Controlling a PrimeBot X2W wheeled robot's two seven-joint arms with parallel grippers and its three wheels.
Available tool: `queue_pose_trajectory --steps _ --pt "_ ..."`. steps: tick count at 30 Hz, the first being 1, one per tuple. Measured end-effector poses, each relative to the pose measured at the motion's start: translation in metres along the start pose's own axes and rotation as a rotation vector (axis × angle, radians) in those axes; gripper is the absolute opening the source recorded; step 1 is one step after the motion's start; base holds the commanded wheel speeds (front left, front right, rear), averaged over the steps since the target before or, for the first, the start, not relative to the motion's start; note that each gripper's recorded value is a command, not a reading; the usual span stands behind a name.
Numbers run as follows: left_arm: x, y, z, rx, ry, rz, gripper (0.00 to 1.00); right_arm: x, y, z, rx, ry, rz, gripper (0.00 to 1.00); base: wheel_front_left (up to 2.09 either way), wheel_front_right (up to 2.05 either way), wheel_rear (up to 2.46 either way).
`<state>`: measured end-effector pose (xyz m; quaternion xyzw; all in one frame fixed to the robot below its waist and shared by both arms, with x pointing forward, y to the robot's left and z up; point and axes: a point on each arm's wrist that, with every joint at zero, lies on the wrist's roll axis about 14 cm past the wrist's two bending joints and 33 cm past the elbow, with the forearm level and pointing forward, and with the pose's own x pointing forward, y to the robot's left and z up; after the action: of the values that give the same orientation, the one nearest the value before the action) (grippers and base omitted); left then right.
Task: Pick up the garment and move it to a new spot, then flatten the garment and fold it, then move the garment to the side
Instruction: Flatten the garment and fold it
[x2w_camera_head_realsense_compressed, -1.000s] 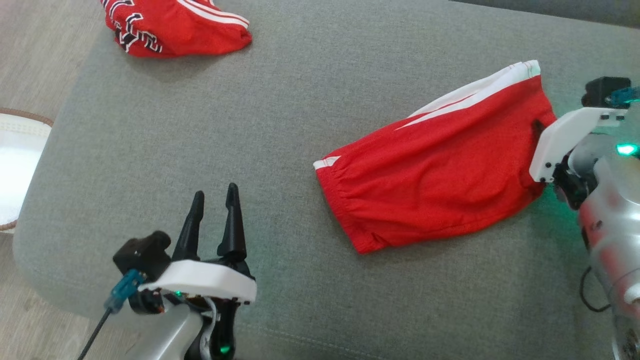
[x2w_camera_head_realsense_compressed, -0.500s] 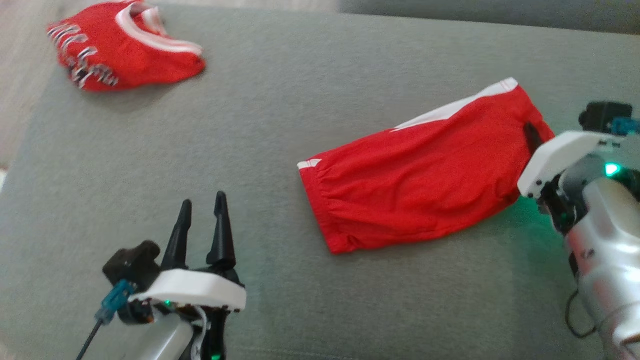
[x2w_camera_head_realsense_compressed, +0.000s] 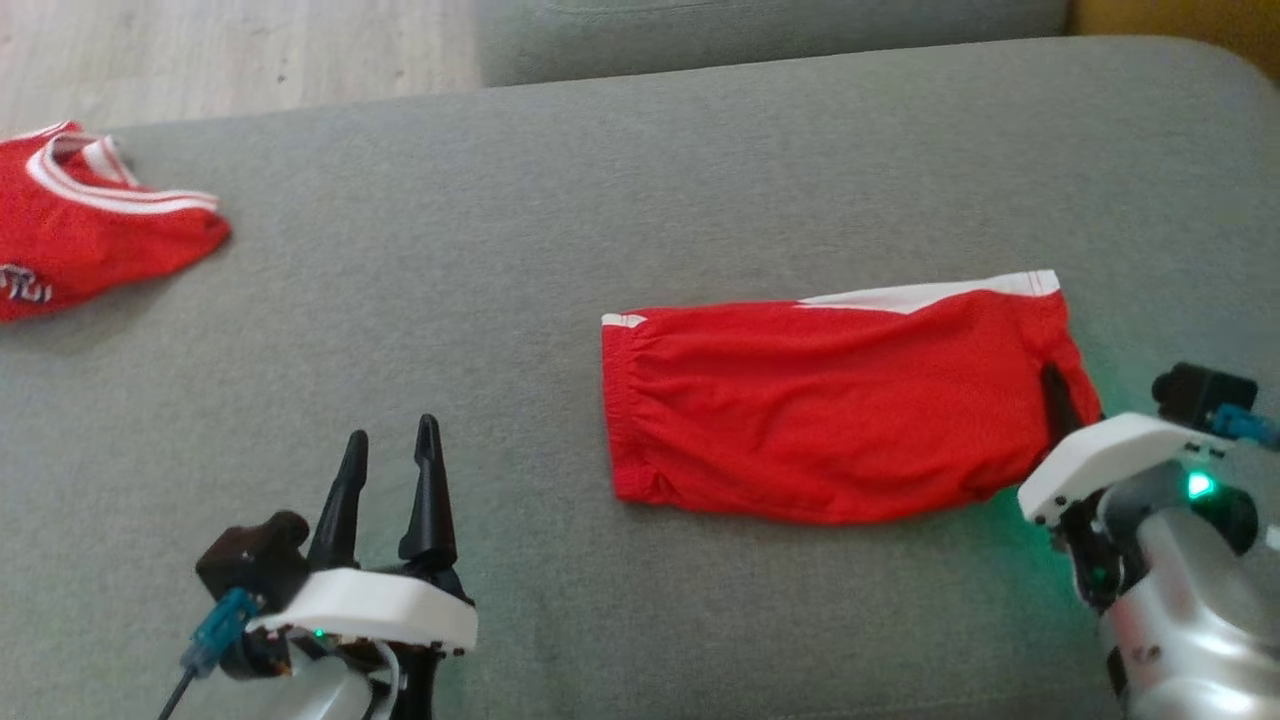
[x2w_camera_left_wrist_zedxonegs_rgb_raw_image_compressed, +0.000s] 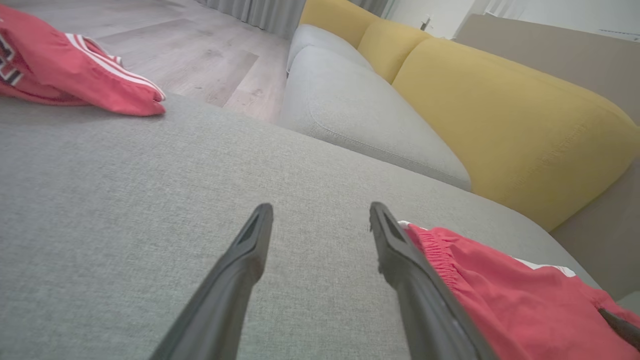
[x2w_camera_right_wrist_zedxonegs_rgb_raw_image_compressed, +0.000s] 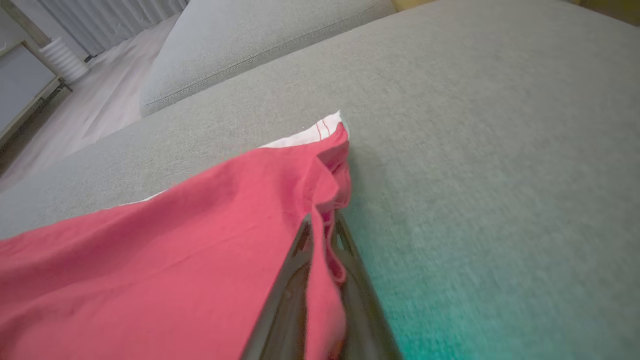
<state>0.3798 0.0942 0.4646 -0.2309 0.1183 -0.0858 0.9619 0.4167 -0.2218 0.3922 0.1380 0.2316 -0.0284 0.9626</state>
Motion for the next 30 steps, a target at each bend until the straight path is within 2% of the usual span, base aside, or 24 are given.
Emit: queue_pose_trajectory --steps 5,8,13,18,23,30 --pt "-0.001 -0.005 0.002 0.013 -0.006 -0.017 1.00 -0.012 -0.008 0.000 0.013 -0.026 -0.023 0.00 0.00 0.00 0.00" --pt "-0.006 0.000 0.004 0.019 -0.013 0.001 1.00 -0.012 0.001 0.005 0.001 -0.046 -0.005 0.00 0.00 0.00 0.00" --pt "-0.020 0.017 0.010 0.044 -0.035 0.048 1.00 -0.008 0.043 0.035 -0.061 -0.118 0.093 0.00 0.00 0.00 0.00" --pt "-0.040 0.035 0.015 0.070 -0.057 0.102 1.00 -0.012 0.107 0.051 -0.139 -0.152 0.248 0.00 0.00 0.00 0.00" --pt "-0.060 0.055 0.018 0.090 -0.076 0.169 1.00 -0.026 0.163 0.026 -0.213 -0.074 0.396 0.00 0.00 0.00 0.00" --pt "-0.082 0.072 0.017 0.076 -0.091 0.237 1.00 -0.042 0.204 -0.015 -0.232 0.038 0.529 0.00 0.00 0.00 0.00"
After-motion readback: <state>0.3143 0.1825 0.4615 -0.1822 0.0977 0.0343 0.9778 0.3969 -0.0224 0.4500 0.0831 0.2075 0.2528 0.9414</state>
